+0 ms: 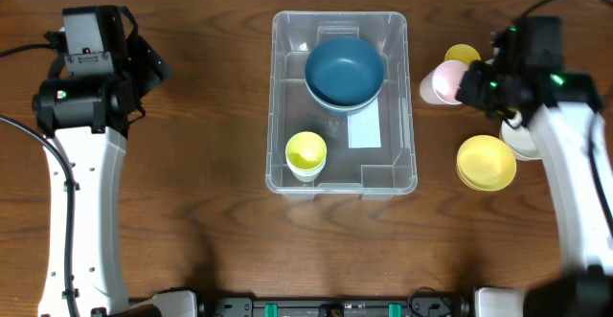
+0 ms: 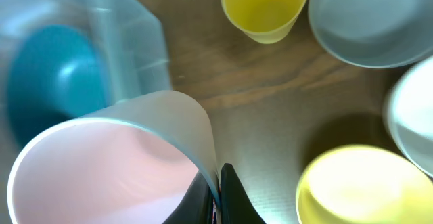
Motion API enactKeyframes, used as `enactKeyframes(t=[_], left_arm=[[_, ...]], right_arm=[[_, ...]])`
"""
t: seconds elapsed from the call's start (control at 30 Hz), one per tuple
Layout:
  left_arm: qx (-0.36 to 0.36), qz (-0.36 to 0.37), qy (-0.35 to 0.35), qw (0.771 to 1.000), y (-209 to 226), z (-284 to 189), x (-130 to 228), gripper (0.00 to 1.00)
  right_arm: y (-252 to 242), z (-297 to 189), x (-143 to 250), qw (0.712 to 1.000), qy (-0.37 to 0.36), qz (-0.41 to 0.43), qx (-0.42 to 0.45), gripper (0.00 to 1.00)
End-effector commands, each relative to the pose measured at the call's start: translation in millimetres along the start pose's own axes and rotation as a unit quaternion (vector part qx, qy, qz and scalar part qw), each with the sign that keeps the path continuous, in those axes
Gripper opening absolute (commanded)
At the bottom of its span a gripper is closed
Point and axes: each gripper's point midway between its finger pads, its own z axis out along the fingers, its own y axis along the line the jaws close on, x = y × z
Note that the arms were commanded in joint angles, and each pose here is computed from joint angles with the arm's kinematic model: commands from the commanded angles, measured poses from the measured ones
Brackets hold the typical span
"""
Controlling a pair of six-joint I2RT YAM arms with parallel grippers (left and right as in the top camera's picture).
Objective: Pack container
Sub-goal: 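Carry the pink cup and set it in the container behind the yellow cup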
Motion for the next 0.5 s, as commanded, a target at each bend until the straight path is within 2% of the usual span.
enactKeyframes(t=[0.0,0.23,0.33,0.47], left_arm=[[-0.002,0.001,-0.009,1.0,0.9,-3.9,-5.3,0.98],[-0.002,0.001,-0.008,1.0,1.0,-3.9,-5.2,0.98],[-0.002,0.001,-0.009,1.0,0.9,-3.9,-5.3,0.98],[-0.002,0.001,-0.009,1.0,0.9,-3.9,-5.3,0.98]], right_arm=[[14.9,-37.3,0.8,0.999,-0.036,-0.025,-0.017,0.01],[75.4,-86.9,21.1,0.983,-0.087,-0.137,-0.089,0.01],[108.2,-87.1,37.1,0.969,-0.087,-0.202,-0.114,0.01],[128.1,-68.3,49.3,0.962,-0.086,-0.245,-0.083,0.01]])
